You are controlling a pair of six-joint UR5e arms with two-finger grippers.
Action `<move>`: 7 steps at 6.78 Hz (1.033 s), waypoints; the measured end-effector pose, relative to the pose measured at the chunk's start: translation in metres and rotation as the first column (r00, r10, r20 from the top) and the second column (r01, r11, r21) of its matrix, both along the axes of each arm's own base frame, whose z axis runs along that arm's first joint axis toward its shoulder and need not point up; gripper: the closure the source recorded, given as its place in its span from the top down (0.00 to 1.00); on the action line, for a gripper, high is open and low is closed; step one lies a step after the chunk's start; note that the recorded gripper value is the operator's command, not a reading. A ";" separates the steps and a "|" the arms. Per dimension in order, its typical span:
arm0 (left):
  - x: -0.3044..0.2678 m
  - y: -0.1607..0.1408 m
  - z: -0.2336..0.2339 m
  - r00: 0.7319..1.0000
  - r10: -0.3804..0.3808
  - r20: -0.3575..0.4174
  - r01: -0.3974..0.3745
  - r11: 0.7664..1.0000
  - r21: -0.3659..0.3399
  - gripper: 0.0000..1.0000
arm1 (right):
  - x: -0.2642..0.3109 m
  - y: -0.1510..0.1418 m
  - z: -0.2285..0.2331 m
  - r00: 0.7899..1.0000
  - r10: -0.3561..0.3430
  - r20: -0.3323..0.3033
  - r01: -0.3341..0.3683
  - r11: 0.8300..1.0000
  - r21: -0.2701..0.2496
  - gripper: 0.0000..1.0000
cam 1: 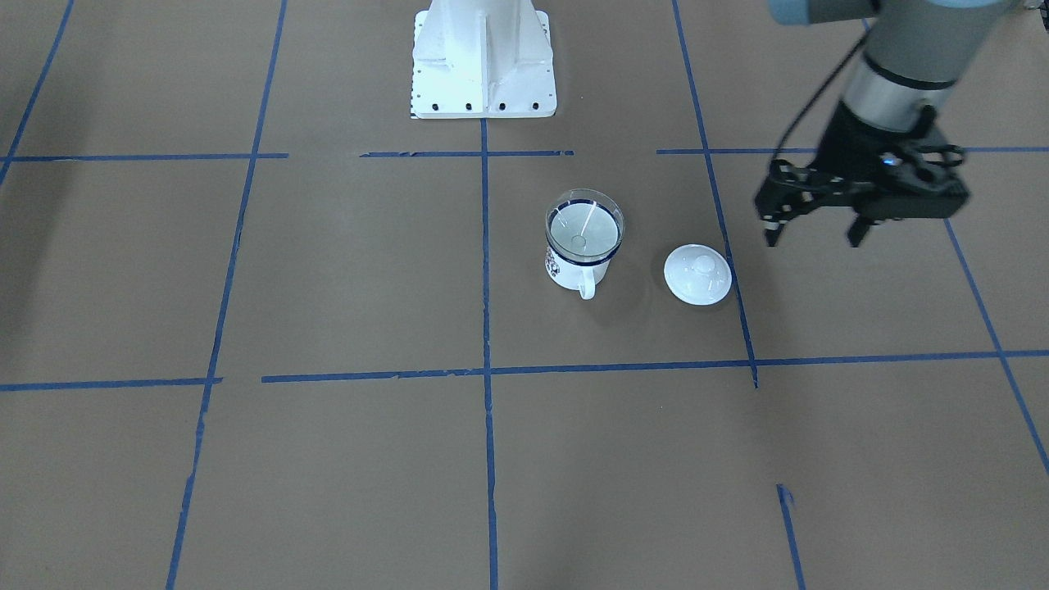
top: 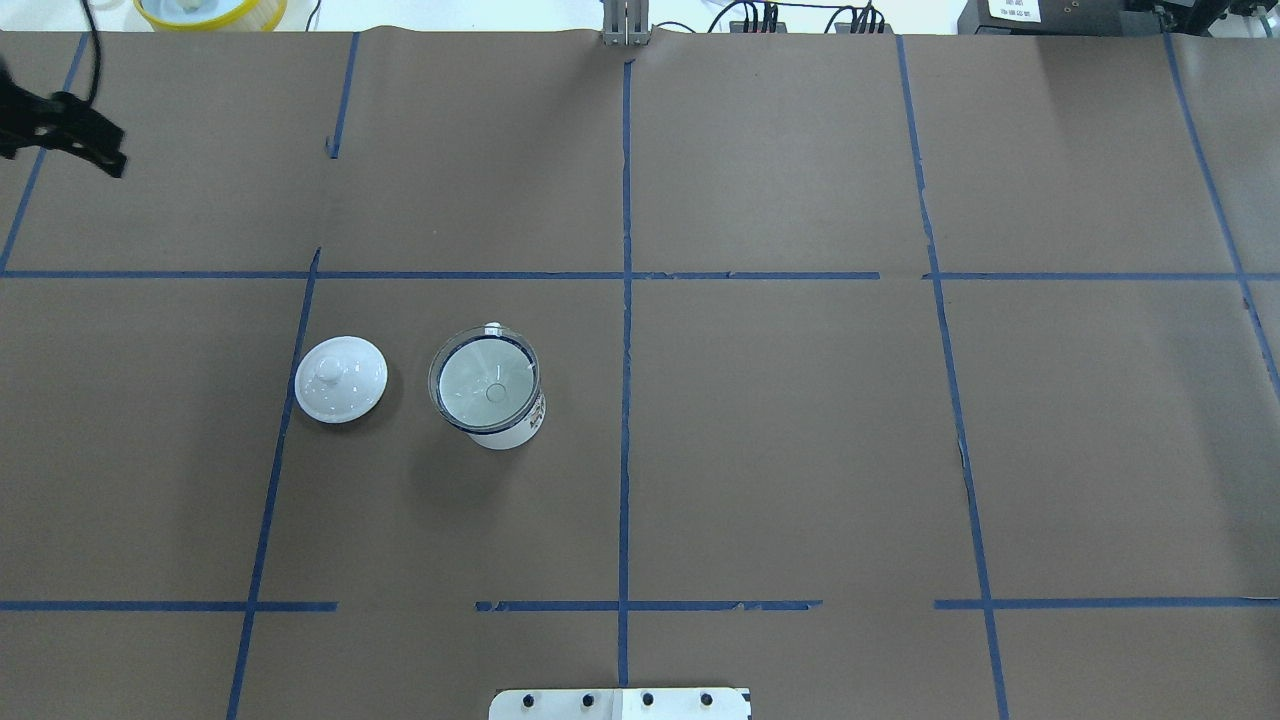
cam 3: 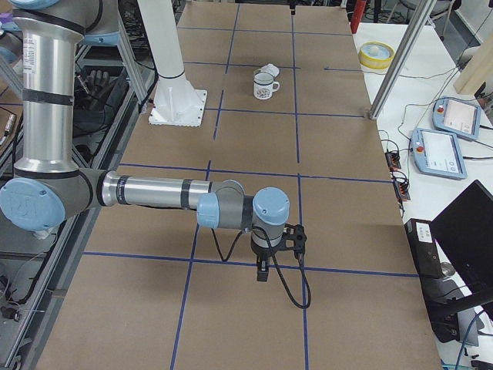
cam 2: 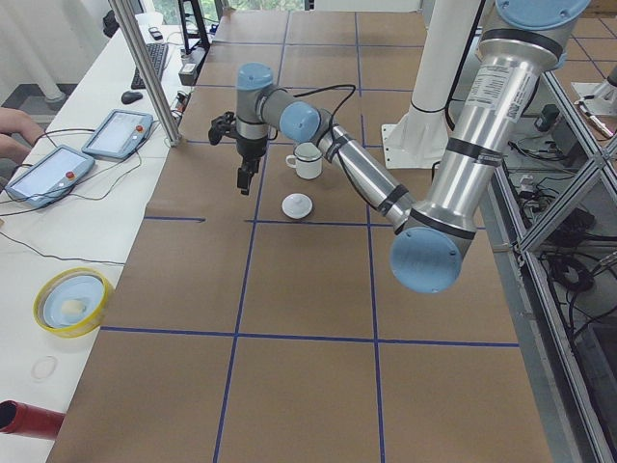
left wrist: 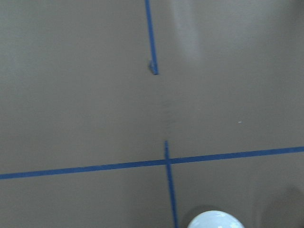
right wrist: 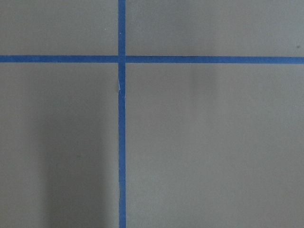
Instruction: Place funnel on cup
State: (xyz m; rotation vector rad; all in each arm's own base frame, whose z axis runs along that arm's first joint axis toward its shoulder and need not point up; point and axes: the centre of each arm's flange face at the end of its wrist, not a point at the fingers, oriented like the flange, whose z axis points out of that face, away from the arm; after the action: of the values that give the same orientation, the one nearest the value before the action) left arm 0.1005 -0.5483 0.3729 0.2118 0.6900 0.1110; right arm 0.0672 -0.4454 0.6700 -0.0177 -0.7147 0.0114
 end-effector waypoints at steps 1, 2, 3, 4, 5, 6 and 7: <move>-0.050 0.003 0.053 0.999 0.034 0.030 -0.034 0.999 -0.012 1.00 | 0.000 0.000 0.000 1.000 0.000 0.000 0.000 1.000 0.000 1.00; -0.089 0.014 0.102 0.997 0.063 0.051 -0.061 0.998 -0.035 1.00 | 0.000 0.000 0.000 1.000 0.000 0.000 0.000 1.000 0.000 1.00; -0.116 0.029 0.143 0.995 0.083 0.054 -0.079 0.995 -0.066 1.00 | 0.000 0.000 0.000 1.000 0.000 0.000 0.000 1.000 0.000 1.00; -0.134 0.046 0.177 0.996 0.086 0.030 -0.082 0.992 -0.098 1.00 | 0.000 0.000 0.000 1.000 0.000 0.000 0.000 1.000 0.000 1.00; -0.142 0.063 0.208 0.997 0.083 -0.009 -0.084 0.990 -0.116 1.00 | 0.000 0.000 0.000 1.000 0.000 0.000 0.000 1.000 0.000 1.00; -0.144 0.076 0.234 0.996 0.082 -0.045 -0.087 0.988 -0.127 1.00 | 0.000 0.000 0.000 1.000 0.000 0.000 0.000 1.000 0.000 1.00; -0.144 0.082 0.252 0.994 0.080 -0.070 -0.089 0.986 -0.141 1.00 | 0.000 0.000 0.000 1.000 0.000 0.000 0.000 1.000 0.000 1.00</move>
State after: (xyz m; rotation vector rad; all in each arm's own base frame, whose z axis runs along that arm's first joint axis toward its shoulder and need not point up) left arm -0.0438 -0.4662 0.6246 0.0473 0.7683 0.1351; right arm 0.0672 -0.4454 0.6702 -0.0181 -0.7147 0.0115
